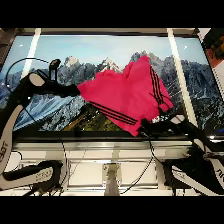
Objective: Fold the clothes and pants, and hang the long-sleeved shirts on hangers.
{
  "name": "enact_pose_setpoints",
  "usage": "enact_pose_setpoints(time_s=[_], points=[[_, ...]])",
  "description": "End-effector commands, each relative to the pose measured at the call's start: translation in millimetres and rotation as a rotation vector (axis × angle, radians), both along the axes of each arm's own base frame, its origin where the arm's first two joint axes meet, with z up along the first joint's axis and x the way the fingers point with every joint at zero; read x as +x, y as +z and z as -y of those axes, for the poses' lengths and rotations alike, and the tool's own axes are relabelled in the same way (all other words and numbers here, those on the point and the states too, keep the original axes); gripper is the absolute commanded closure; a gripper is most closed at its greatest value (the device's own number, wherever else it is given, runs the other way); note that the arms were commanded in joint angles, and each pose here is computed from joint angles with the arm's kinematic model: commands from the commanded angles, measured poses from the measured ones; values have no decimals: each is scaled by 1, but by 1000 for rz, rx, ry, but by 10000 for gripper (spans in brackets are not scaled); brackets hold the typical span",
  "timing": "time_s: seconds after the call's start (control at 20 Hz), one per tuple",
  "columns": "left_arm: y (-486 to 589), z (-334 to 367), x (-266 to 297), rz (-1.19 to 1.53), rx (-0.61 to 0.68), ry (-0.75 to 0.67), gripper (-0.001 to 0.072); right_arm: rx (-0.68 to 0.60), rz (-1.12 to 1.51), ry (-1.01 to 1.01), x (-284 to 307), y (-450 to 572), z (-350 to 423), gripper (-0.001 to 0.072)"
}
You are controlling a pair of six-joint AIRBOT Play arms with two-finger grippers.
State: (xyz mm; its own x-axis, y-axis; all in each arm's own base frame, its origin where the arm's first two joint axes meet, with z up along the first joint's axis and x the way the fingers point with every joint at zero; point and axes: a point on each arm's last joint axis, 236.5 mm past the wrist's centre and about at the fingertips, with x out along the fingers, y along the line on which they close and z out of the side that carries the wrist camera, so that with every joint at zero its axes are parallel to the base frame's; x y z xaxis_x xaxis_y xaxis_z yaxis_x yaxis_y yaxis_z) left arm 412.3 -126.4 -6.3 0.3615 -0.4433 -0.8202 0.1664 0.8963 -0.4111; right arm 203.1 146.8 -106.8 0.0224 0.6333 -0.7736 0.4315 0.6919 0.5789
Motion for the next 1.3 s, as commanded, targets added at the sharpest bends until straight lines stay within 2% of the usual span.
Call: enact_pose_setpoints(time_s=[0.0,0.1,0.35,0.45,0.7,0.8,0.85,1.05,1.25], points=[[-29,13,23,-26,-102,80,260,69,-125,121,-50,15,45,702],[-50,19,28,-72,-156,107,261,116,-118,67,-48,22,57,702],[-76,25,-23,-251,-206,-100,260,135,-59,-7,-31,31,75,701],[-65,10,-42,-302,-270,-162,261,122,-36,-3,-23,35,80,701],[-50,-53,-69,-436,-423,-55,261,110,-16,-7,-17,37,83,701],[-44,-49,-65,-432,-548,25,257,110,-16,-7,-17,36,84,701],[-44,-41,-68,-439,-599,40,194,109,-16,-7,-16,36,84,701],[-79,-21,-80,-479,-574,113,191,110,-8,-4,-15,36,83,701],[-89,0,-53,-407,-576,209,191,132,18,-9,-10,40,80,701]])
